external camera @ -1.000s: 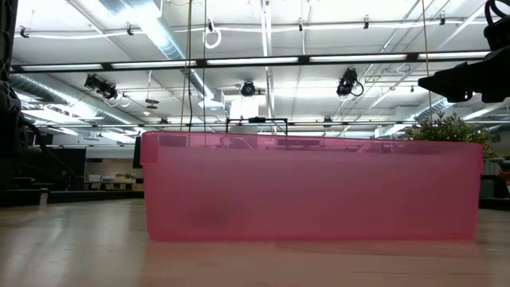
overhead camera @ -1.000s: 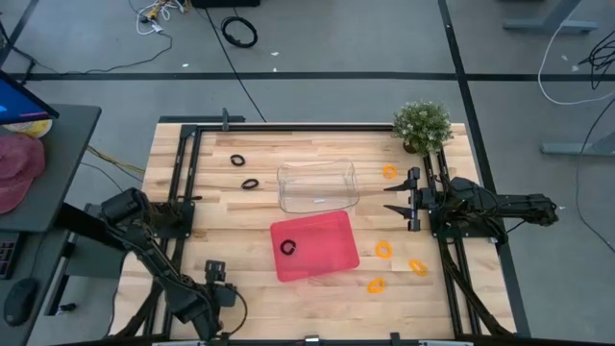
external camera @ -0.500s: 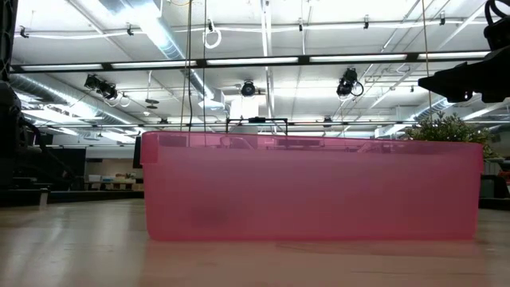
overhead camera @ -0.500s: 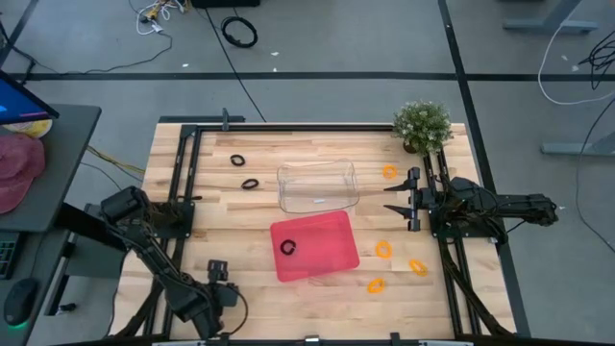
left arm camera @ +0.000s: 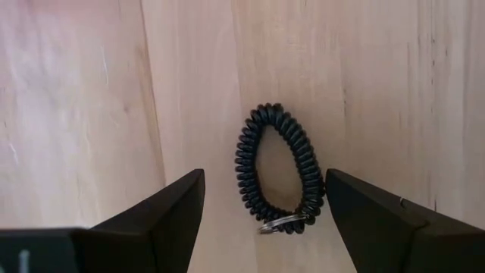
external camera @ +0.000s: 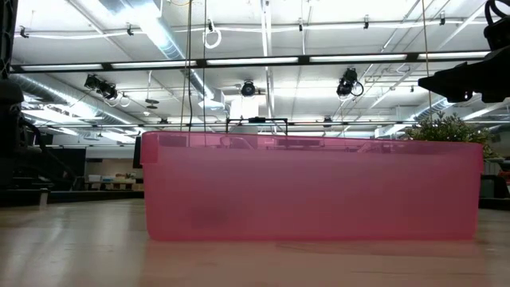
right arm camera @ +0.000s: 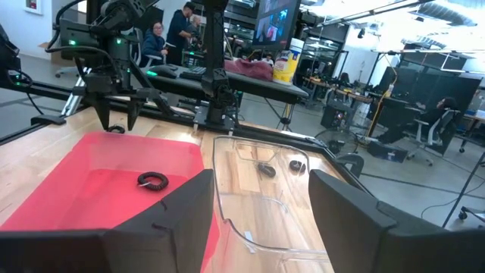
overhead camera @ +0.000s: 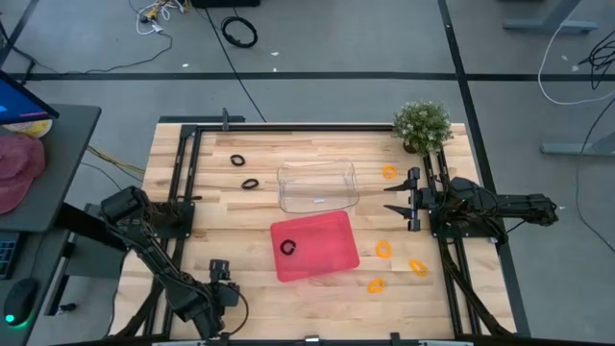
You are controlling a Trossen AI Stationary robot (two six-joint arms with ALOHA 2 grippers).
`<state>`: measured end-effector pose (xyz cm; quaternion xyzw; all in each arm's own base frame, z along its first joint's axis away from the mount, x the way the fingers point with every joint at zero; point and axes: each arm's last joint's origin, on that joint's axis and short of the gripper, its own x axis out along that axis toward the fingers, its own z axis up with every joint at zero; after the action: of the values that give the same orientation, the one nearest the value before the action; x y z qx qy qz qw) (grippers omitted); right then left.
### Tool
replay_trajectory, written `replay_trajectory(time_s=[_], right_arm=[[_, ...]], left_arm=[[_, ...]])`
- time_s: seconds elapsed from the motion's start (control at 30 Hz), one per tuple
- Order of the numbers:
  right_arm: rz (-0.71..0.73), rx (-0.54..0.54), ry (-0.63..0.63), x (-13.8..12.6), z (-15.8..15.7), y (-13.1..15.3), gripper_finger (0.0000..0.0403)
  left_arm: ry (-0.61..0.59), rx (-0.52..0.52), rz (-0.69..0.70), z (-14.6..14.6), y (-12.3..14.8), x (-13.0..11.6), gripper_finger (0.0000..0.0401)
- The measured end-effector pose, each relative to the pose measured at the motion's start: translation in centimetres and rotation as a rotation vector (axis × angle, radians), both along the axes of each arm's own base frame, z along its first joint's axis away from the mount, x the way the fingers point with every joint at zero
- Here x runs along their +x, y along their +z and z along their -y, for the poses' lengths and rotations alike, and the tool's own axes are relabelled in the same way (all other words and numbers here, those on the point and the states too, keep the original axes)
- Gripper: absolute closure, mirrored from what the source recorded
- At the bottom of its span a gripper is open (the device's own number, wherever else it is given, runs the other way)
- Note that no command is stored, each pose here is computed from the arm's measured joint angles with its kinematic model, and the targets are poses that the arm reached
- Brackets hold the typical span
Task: Sort spring keychains
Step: Put the bottom black spring keychain into the red bin
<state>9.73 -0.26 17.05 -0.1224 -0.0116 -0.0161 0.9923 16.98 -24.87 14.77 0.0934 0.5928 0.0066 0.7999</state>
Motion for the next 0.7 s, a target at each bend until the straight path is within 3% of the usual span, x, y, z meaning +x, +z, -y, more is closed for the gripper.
replay_trajectory(time_s=[0.7], right_arm=[[0.0, 0.0, 0.0, 0.0, 0.0, 0.01, 0.0181]], left_arm=[[-0.013, 0.016, -0.004, 0.2, -0.81, 0.34, 0.0124]])
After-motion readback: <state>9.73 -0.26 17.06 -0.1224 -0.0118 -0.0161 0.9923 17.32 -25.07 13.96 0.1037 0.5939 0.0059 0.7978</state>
